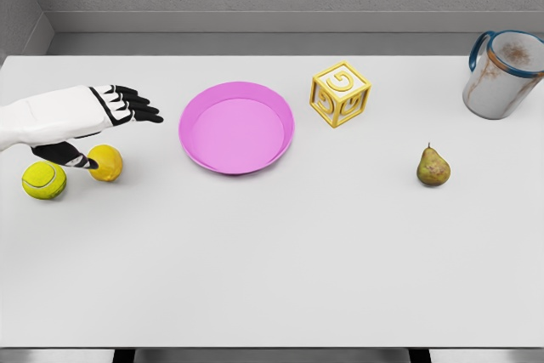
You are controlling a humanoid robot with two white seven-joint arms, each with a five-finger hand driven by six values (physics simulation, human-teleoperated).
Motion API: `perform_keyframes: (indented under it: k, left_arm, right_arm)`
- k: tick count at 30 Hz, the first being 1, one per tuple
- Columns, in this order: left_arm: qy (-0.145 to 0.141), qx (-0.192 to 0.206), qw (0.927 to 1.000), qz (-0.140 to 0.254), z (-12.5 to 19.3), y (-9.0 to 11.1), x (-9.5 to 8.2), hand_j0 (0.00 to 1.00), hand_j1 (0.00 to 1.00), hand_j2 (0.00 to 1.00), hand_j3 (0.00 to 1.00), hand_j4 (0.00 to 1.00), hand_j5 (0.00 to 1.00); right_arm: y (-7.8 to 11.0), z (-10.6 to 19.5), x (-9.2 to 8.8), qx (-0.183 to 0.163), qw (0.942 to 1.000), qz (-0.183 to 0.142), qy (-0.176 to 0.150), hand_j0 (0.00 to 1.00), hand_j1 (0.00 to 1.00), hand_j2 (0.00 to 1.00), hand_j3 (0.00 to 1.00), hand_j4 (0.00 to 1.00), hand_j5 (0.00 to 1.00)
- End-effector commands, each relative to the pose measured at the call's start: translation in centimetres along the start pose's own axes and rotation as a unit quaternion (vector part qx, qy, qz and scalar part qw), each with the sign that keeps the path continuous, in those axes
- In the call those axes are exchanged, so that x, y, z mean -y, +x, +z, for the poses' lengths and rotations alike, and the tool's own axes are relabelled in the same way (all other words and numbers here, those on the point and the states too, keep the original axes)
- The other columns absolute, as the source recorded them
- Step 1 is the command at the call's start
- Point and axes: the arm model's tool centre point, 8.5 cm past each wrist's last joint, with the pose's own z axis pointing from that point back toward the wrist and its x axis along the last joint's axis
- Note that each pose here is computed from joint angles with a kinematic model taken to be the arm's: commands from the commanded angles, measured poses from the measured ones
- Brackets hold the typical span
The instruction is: Put the lemon on the plate with left arm
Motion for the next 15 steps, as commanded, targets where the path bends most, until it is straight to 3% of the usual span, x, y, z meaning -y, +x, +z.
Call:
perform_keyframes:
  k: [1,2,8,15]
  left_arm:
    - [0.001,-0.002,1.0000,0.004,0.1,-0.1,0.0,1.00,1.00,1.00,1.00,1.00,1.00]
    - [-0.002,-0.003,1.0000,0.003,0.0,-0.1,0.2,1.00,1.00,1.00,1.00,1.00,1.00]
    - [-0.020,-0.018,0.9996,-0.013,-0.3,-0.6,0.9,1.00,1.00,1.00,1.00,1.00,1.00]
    - [-0.025,-0.015,0.9996,-0.003,-1.3,-0.7,1.9,1.00,1.00,1.00,1.00,1.00,1.00]
  right_arm:
    - [-0.4,0.1,-0.1,-0.006,1.0000,-0.001,0.001,1.00,1.00,1.00,1.00,1.00,1.00]
    - [-1.0,0.2,-0.2,-0.011,0.9999,-0.001,0.002,1.00,1.00,1.00,1.00,1.00,1.00]
    - [-0.6,0.1,-0.1,-0.006,1.0000,-0.001,0.001,1.00,1.00,1.00,1.00,1.00,1.00]
    - [-0.6,0.1,-0.1,-0.006,1.0000,-0.001,0.001,1.00,1.00,1.00,1.00,1.00,1.00]
